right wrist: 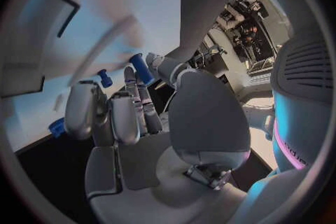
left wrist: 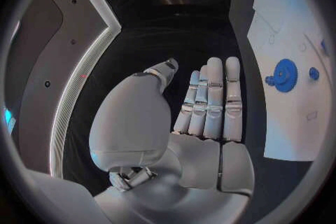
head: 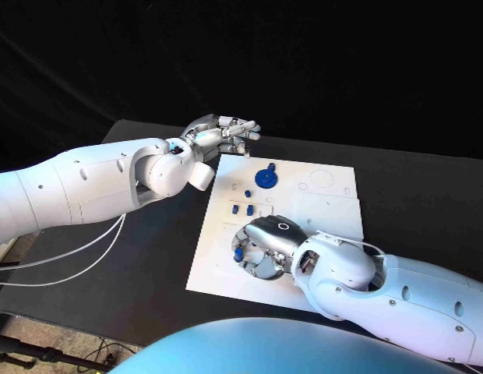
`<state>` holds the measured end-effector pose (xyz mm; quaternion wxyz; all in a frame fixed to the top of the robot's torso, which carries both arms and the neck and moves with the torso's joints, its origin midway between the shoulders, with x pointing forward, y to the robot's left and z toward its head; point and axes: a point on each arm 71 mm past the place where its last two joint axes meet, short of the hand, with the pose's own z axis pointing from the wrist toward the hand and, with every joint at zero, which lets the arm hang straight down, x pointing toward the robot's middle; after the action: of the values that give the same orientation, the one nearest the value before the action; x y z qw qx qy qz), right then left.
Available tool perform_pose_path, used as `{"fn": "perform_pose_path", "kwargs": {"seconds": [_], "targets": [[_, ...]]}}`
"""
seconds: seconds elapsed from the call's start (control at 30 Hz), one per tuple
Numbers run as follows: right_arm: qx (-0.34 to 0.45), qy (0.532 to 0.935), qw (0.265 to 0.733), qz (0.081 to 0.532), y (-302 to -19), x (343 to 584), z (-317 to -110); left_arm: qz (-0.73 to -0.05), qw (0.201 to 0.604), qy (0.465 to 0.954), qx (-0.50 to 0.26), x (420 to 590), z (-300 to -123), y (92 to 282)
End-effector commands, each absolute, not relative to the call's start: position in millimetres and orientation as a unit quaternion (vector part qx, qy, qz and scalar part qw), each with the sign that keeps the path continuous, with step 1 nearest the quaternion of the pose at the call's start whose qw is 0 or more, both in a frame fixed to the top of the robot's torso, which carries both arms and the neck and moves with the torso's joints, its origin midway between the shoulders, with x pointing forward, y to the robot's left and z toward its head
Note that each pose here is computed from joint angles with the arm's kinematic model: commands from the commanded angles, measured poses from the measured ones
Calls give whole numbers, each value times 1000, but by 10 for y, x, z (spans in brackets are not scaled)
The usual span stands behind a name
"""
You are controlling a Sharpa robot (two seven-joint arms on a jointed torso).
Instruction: Assemble the parts on the task board
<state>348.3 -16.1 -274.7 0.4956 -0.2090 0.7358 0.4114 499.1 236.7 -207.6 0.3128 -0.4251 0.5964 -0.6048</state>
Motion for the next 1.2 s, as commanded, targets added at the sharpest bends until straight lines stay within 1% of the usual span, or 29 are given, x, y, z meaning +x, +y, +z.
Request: {"fn": "perform_pose_path", "kwargs": {"seconds": [0.03, 0.2, 0.37, 0.53, 0.63, 0.73, 0.8, 0.9, 1.0, 1.03, 1.2], "targets": [[-199, 718, 514, 425, -184, 3476, -2699, -611, 307, 594, -423, 4988, -2062, 2348], [-172, 705, 527, 443, -303, 3494, -2617, -611, 307, 594, -423, 4990, -2064, 2355], [-134, 699, 531, 460, -487, 3583, -2463, -610, 308, 594, -424, 4994, -2066, 2362], [-56, 706, 521, 476, -762, 3715, -2273, -609, 309, 594, -424, 5001, -2070, 2365], [2, 720, 511, 469, -1011, 3845, -2149, -609, 309, 594, -425, 5006, -2074, 2367], [42, 734, 509, 447, -1281, 3978, -2058, -608, 310, 594, -426, 5010, -2079, 2370], [60, 745, 513, 422, -1506, 4072, -2015, -608, 310, 594, -426, 5014, -2083, 2369], [79, 762, 516, 382, -1794, 4145, -1996, -608, 310, 594, -426, 5015, -2087, 2364], [89, 780, 515, 344, -2007, 4136, -2016, -607, 311, 595, -426, 5016, -2092, 2364], [90, 783, 514, 339, -2032, 4128, -2023, -607, 310, 595, -426, 5016, -2092, 2364], [100, 811, 504, 279, -2274, 4001, -2118, -606, 311, 595, -426, 5015, -2098, 2371]]}}
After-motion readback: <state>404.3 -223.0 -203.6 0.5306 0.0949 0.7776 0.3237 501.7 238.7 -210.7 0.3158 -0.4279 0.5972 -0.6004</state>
